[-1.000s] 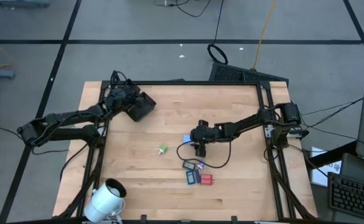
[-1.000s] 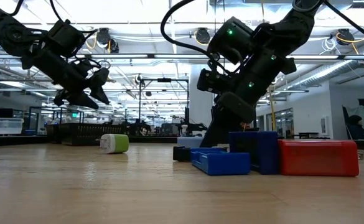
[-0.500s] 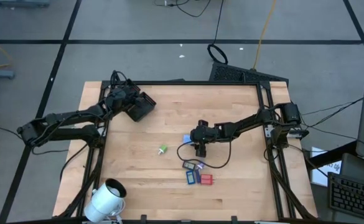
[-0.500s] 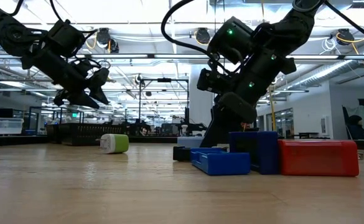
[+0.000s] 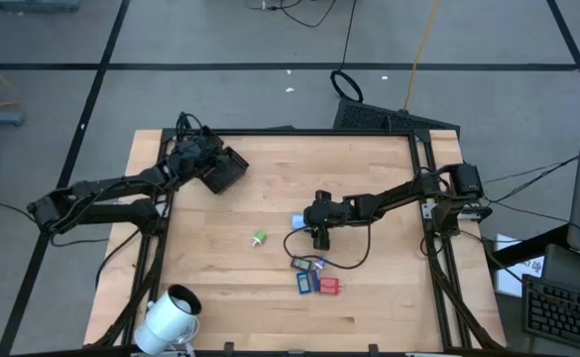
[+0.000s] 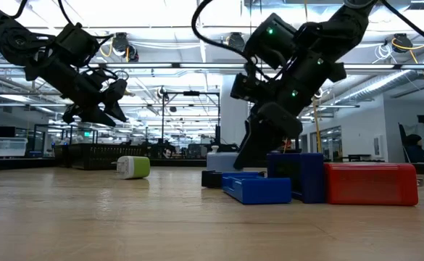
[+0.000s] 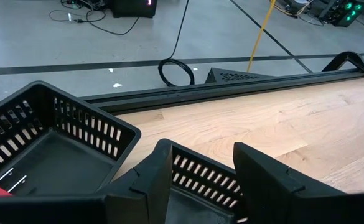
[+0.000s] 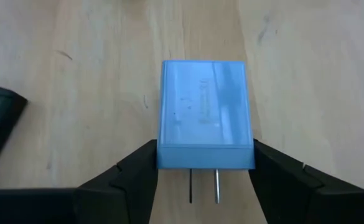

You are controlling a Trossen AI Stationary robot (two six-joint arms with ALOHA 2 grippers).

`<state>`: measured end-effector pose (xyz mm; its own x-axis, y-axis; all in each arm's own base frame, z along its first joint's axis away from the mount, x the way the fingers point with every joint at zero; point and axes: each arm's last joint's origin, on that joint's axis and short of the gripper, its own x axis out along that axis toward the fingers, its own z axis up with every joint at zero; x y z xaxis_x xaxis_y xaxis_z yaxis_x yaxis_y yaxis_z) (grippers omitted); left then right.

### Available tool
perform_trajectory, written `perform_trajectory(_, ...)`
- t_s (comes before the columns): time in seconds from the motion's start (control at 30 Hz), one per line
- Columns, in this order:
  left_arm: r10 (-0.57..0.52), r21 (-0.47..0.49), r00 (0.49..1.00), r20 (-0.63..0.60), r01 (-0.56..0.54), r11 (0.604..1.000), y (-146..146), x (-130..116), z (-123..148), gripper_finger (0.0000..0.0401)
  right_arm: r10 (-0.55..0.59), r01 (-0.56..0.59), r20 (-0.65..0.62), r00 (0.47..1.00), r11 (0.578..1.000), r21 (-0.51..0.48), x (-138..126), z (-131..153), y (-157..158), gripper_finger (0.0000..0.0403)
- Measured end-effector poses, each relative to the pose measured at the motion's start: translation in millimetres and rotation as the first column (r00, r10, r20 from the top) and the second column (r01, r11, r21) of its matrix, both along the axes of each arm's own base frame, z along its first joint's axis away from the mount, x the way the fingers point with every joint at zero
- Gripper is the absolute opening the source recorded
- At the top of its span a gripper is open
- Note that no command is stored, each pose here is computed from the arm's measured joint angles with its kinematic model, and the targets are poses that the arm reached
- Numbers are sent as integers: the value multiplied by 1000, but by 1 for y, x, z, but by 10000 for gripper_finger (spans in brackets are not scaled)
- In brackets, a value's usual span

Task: Pick & Place Office items
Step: Put the light blue charger adapter into the top black bin

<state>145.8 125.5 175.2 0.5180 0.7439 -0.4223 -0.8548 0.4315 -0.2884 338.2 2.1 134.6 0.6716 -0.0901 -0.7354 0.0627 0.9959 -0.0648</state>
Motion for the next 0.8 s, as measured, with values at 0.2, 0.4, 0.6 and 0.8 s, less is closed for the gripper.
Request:
perform_trajectory(0.2, -1, 0, 1000, 0, 1, 1000, 0, 0, 0, 170, 1, -1, 35, 999, 1000, 1, -3, 15, 0, 216)
perform_trajectory(0.4, 4, -7, 1000, 9, -4, 1000, 0, 0, 0, 170, 55, -49, 98, 994, 997, -61, -4, 31, 0, 213)
perform_trajectory(0.6, -70, -36, 995, 70, 73, 997, -1, 3, 2, 170, 100, -61, 204, 974, 980, -192, -3, 55, -2, 214)
perform_trajectory(0.8, -198, -1, 967, 162, 201, 980, -5, 10, 10, 170, 77, 7, 262, 962, 953, -303, -8, 76, -5, 214)
